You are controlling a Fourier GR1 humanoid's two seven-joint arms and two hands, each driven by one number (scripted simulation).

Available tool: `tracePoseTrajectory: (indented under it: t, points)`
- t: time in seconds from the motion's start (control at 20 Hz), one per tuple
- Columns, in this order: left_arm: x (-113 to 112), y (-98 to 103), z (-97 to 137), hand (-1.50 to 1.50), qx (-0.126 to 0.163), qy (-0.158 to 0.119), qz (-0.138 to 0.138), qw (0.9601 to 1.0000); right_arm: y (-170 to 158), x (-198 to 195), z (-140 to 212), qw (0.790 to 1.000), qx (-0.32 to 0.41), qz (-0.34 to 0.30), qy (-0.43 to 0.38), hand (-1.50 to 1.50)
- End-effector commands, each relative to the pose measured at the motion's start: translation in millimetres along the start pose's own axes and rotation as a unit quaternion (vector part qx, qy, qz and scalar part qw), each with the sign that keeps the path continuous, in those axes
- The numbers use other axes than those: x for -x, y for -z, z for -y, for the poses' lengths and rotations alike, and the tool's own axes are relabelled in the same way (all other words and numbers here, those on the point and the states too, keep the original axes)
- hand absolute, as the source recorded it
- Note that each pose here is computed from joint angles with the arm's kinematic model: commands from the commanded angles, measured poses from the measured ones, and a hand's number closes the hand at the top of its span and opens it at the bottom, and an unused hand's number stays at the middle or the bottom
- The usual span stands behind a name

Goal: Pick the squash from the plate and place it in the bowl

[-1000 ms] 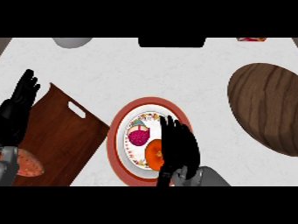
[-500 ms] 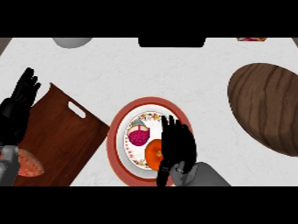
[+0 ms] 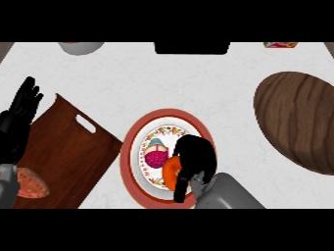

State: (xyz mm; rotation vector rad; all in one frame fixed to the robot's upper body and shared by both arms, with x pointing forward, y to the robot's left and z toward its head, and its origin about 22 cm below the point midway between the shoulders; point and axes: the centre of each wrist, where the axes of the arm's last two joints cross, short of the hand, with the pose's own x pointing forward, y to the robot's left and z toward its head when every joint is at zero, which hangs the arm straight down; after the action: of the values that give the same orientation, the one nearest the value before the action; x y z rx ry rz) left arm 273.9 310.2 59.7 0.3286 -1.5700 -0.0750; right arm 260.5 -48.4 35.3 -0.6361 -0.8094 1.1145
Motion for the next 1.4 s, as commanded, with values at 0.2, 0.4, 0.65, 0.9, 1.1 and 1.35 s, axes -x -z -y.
tracePoseTrajectory:
  t: [0.2, 0.4, 0.65, 0.9, 1.1, 1.35]
  points:
    - [6, 12, 22, 0.0, 0.0, -0.001, 0.001, 1.0, 20, -15, -5, 0.999, 0.032, -0.041, -0.001, 1.5]
    - [8, 0, 2, 0.0, 0.001, -0.001, -0.007, 1.0, -11, -19, 7, 0.994, 0.098, -0.054, -0.006, 1.5]
    - [-8, 12, 4, 0.0, 0.003, -0.004, 0.006, 1.0, 59, 8, 66, 0.981, 0.155, -0.113, 0.037, 1.5]
    - [1, -5, 8, 0.0, 0.003, 0.001, 0.001, 1.0, 42, -4, 106, 0.964, 0.229, -0.132, 0.02, 1.5]
    - [-1, -3, 3, 0.0, -0.01, -0.002, -0.004, 0.9999, 25, -13, 150, 0.923, 0.358, -0.139, 0.019, 1.5]
    - [12, 2, -3, 0.0, -0.012, 0.0, -0.009, 0.9999, -22, -28, 189, 0.874, 0.464, -0.128, 0.066, 1.5]
